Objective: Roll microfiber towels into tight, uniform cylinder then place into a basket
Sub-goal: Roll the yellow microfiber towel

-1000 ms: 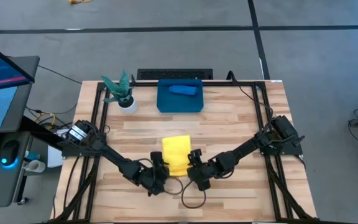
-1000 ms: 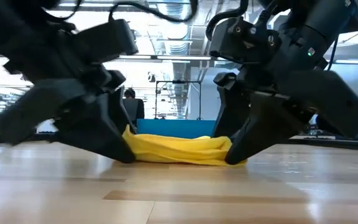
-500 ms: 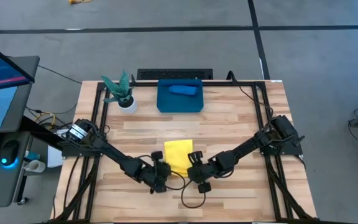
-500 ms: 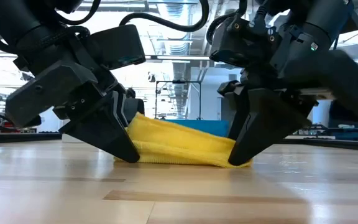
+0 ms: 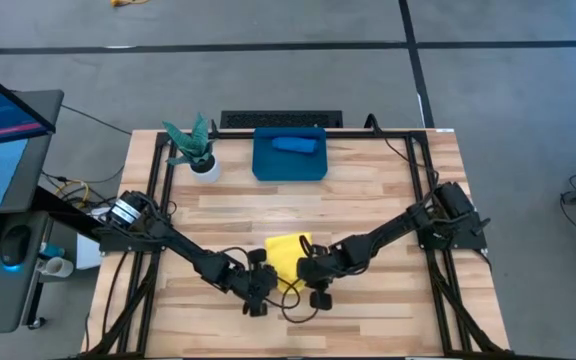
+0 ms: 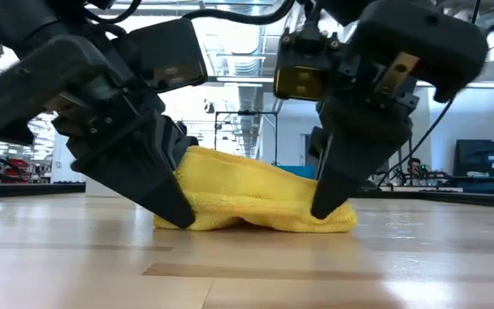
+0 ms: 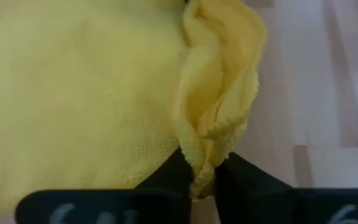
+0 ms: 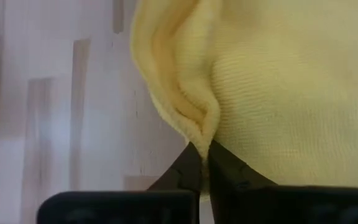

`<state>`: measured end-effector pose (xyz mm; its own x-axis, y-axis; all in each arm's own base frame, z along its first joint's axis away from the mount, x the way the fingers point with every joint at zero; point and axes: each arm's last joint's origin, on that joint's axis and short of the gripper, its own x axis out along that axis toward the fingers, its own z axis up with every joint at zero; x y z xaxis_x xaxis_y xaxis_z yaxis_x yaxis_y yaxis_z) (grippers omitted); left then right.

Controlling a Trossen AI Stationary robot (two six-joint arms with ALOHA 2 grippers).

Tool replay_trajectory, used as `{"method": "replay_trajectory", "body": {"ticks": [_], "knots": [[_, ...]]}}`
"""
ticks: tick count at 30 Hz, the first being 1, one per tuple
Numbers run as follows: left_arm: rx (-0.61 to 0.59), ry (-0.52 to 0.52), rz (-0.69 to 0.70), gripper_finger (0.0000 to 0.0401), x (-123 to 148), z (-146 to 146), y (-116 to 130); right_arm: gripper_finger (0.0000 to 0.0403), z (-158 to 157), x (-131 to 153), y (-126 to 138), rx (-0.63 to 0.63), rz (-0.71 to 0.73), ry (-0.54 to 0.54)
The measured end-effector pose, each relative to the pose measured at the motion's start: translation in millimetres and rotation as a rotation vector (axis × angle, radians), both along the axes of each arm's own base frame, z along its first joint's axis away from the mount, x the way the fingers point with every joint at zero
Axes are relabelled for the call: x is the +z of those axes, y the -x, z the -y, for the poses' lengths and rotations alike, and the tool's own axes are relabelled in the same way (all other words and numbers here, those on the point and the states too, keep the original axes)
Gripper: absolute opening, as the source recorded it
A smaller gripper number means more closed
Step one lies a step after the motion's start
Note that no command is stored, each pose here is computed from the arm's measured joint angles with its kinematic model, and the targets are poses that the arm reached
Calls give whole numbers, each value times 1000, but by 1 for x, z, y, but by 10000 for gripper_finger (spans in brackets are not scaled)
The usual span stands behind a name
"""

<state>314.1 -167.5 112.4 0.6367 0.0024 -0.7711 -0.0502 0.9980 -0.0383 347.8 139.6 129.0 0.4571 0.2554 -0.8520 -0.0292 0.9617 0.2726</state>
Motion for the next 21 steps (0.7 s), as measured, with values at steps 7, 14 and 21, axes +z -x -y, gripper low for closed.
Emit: {"method": "replay_trajectory", "body": {"ticks": [7,14,21], "knots": [[-20,18,-5,53,4,0,1,10,6,0,-2,-24,-28,-61],[-62,68,-26,87,5,2,2,18,0,1,0,10,-68,-142],[-100,53,-102,100,20,7,-2,13,-2,1,1,19,-93,-199]]}}
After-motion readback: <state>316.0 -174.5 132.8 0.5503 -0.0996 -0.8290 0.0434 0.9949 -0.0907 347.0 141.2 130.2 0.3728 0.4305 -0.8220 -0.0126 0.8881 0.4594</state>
